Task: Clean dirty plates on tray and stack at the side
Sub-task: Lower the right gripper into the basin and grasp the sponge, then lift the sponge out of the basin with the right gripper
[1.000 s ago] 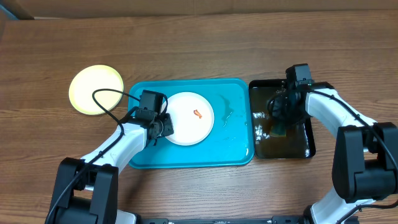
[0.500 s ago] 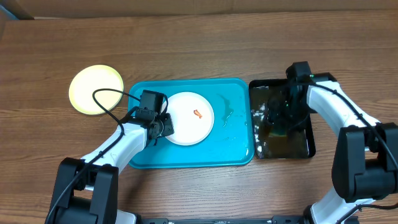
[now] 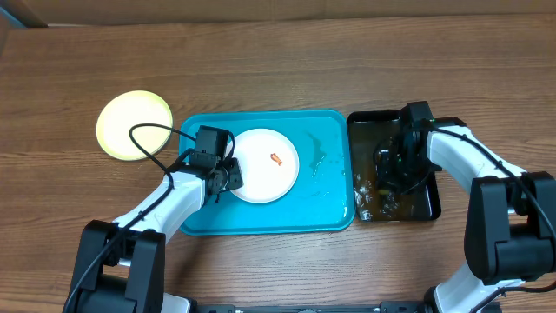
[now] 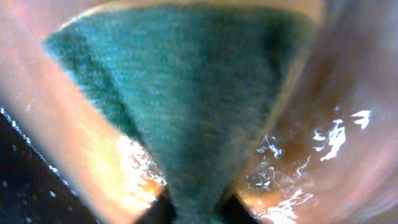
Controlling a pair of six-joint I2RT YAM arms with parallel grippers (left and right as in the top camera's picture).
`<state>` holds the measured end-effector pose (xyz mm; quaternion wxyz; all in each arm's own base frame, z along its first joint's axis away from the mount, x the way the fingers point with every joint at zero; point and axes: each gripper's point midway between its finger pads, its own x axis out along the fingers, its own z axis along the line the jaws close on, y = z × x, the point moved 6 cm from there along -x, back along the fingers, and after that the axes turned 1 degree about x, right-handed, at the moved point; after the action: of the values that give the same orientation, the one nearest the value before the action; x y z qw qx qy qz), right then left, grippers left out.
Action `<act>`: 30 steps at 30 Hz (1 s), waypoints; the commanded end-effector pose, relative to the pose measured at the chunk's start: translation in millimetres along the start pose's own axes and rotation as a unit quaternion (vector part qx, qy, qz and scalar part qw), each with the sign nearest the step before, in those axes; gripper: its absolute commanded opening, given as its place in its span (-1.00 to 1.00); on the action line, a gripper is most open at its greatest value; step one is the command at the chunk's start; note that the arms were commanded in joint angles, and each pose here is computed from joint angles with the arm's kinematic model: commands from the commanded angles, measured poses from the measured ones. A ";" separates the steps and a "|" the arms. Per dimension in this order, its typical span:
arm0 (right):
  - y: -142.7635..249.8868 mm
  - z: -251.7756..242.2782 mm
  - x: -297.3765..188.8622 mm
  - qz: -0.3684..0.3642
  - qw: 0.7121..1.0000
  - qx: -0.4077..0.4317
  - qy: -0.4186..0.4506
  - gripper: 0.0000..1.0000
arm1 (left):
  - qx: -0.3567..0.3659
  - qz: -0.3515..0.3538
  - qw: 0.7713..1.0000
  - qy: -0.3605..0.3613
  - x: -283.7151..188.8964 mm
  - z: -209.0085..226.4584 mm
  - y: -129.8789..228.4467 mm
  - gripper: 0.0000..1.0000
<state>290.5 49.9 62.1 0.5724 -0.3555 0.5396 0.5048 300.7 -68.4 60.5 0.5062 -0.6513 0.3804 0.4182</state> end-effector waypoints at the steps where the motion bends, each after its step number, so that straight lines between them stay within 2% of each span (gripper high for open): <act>1: -14.8 8.7 -14.3 -0.020 1.000 -0.005 -0.004 -0.21 | 0.014 0.031 0.999 -0.013 10.7 5.7 13.7 -0.21; 5: -25.1 11.4 -26.4 -0.041 0.999 -0.008 0.004 0.07 | 0.014 0.031 0.999 -0.013 10.7 5.7 13.7 -0.17; 8: -26.6 7.4 -26.0 -0.047 0.999 -0.007 0.022 0.13 | 0.018 0.030 0.999 -0.015 10.8 6.0 13.4 -0.17; 13: -26.8 3.3 -24.2 -0.051 0.998 -0.006 0.037 0.35 | 0.018 0.026 0.999 -0.024 10.7 8.1 12.5 -0.17; 15: -27.9 3.7 -24.1 -0.054 0.998 -0.006 0.036 0.37 | 0.018 0.026 0.999 -0.024 10.7 8.1 12.6 -0.25; 18: -30.7 4.5 -23.2 -0.062 0.997 -0.008 0.033 0.40 | 0.018 0.028 0.999 -0.021 10.8 7.5 13.1 -0.61; 20: -32.2 4.6 -21.0 -0.068 0.997 -0.008 0.031 0.44 | 0.018 0.031 0.999 -0.017 10.7 6.6 14.2 -0.70; 22: -31.2 3.6 -17.9 -0.068 0.997 -0.008 0.031 0.61 | 0.018 0.035 0.999 -0.014 10.7 6.1 15.2 -0.70; 24: -30.0 3.0 -15.0 -0.067 0.997 -0.008 0.029 1.00 | 0.018 0.036 0.999 -0.012 10.7 5.7 15.5 -0.76; 26: -29.6 2.5 -13.5 -0.067 0.997 -0.008 0.029 1.00 | 0.017 0.037 0.999 -0.013 10.6 5.9 16.0 -0.92; 28: -29.6 2.4 -13.2 -0.067 0.997 -0.009 0.029 1.00 | 0.017 0.039 0.999 -0.013 10.6 6.2 16.8 -0.92; 29: -29.6 2.4 -13.2 -0.067 0.997 -0.009 0.030 0.92 | 0.017 0.041 0.999 -0.014 10.5 6.5 17.4 -0.92; 30: -29.6 1.9 -13.1 -0.068 0.997 -0.009 0.031 0.65 | 0.018 0.042 0.999 -0.015 10.5 6.7 17.9 -0.92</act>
<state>322.3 42.6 74.7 0.5888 -0.4103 0.5233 0.4596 302.6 -68.8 62.2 0.5122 -0.6477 0.3835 0.4136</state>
